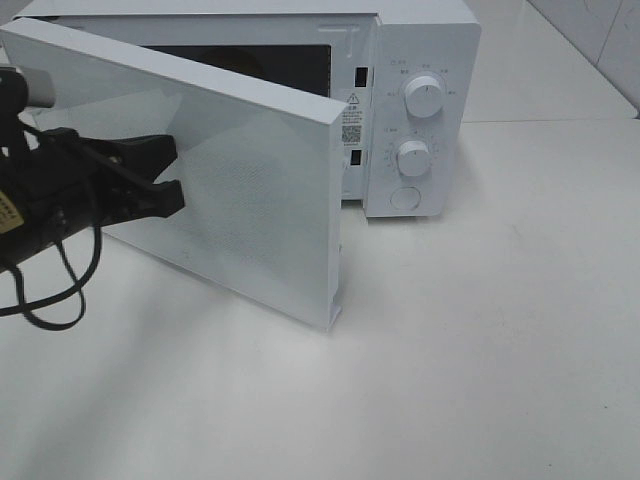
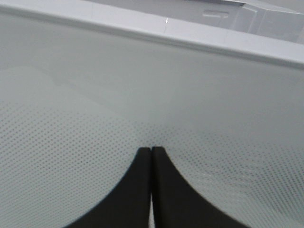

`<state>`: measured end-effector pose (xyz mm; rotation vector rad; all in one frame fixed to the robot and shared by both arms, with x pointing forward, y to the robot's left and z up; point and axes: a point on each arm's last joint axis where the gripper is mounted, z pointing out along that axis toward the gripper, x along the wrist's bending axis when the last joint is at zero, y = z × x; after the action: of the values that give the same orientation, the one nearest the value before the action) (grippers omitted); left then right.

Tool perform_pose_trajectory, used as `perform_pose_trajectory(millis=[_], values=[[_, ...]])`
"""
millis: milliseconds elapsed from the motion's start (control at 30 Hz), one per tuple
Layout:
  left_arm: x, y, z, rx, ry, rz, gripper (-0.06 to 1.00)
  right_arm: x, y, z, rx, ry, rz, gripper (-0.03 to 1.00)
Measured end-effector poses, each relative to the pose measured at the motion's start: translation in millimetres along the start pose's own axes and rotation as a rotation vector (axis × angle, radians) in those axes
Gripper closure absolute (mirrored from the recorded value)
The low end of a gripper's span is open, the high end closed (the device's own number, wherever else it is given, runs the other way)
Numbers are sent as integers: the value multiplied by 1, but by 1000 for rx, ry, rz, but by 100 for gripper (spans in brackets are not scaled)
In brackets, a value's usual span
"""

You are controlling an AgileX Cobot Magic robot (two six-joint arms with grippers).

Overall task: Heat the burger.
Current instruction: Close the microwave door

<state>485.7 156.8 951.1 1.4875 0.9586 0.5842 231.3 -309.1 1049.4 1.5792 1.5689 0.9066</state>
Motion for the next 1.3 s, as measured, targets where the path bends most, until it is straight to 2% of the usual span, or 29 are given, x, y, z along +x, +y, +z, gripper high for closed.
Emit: perform_pose_trajectory(millis=[300, 500, 700, 833, 1133, 1167, 1300], values=[[-20, 4, 36, -48, 37, -8, 94, 0, 0, 0, 0, 0, 0, 25], [-25, 6, 51, -68, 57, -26, 94, 0, 0, 0, 0, 0, 0, 25], [-31, 11, 79, -107, 120, -69, 94, 0, 0, 0, 0, 0, 0, 25], [-32, 13, 98, -108, 141, -66, 94, 0, 0, 0, 0, 0, 0, 25], [-42, 11, 121, -88, 121, -43, 94, 0, 0, 0, 0, 0, 0, 25], [-44, 9, 125, -78, 121, -15, 94, 0, 0, 0, 0, 0, 0, 25], [-43, 8, 129, -69, 160, -22, 94, 0, 0, 0, 0, 0, 0, 25]])
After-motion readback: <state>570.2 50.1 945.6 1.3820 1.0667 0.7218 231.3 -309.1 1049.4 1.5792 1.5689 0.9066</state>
